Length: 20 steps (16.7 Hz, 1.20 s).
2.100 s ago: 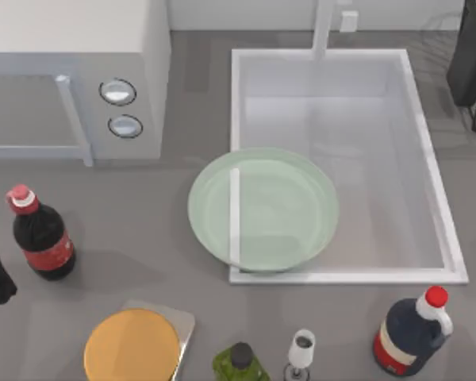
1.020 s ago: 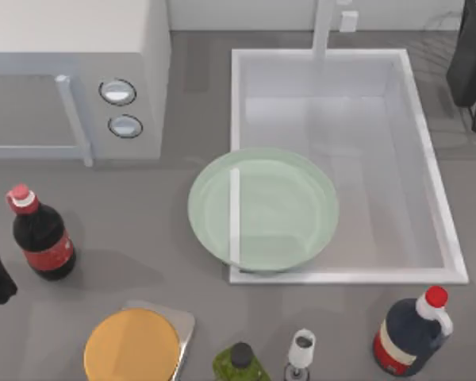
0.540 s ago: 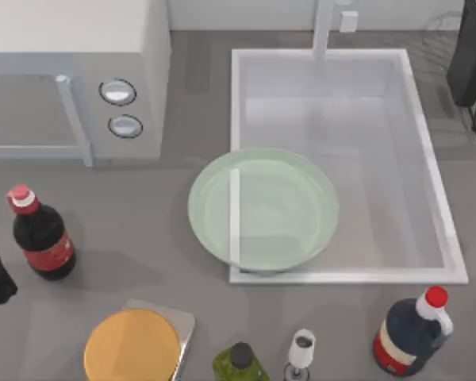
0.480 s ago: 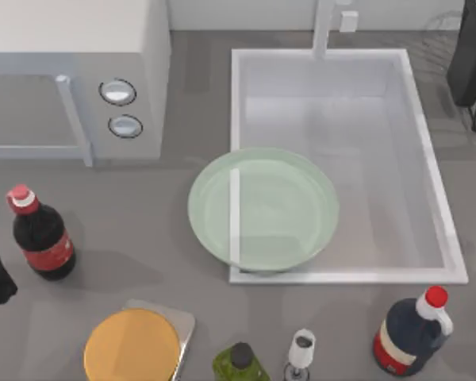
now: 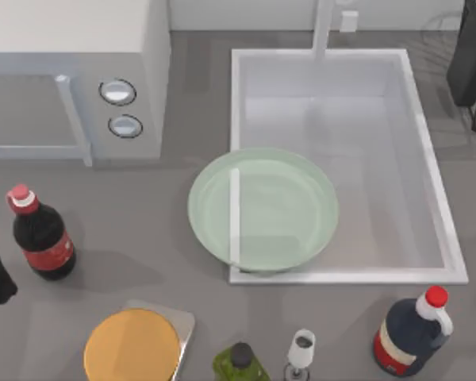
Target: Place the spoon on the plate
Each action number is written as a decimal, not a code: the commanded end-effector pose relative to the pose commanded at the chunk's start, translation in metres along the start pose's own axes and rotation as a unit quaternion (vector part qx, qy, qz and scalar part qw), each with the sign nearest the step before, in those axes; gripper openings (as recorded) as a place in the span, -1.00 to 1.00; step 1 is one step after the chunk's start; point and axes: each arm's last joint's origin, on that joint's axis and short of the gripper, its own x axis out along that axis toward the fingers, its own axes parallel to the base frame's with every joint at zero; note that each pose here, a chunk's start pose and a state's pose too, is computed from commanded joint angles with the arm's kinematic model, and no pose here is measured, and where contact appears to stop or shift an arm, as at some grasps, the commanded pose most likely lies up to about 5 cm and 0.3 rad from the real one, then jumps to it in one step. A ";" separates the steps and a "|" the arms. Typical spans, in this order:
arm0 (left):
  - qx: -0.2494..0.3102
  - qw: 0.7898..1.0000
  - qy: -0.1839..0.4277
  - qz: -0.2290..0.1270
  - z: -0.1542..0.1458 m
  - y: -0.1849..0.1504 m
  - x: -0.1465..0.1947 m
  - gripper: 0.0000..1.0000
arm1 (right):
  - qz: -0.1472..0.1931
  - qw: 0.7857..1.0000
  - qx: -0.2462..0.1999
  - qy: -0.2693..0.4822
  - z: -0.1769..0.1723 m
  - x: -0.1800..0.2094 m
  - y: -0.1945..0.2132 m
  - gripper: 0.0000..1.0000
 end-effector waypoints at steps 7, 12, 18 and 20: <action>0.000 1.000 0.000 0.000 0.000 0.000 0.000 1.00 | 0.000 1.000 0.000 0.000 0.000 0.000 0.000 0.40; 0.000 1.000 0.000 0.000 0.000 0.000 0.000 1.00 | 0.000 1.000 0.000 0.000 0.000 0.000 0.000 -0.36; 0.000 1.000 0.000 0.000 0.000 0.000 0.000 1.00 | 0.000 1.000 0.000 0.000 0.000 0.000 0.000 -1.00; 0.000 1.000 0.000 0.000 0.000 0.000 0.000 1.00 | 0.000 1.000 0.000 0.000 0.000 0.000 0.000 -1.00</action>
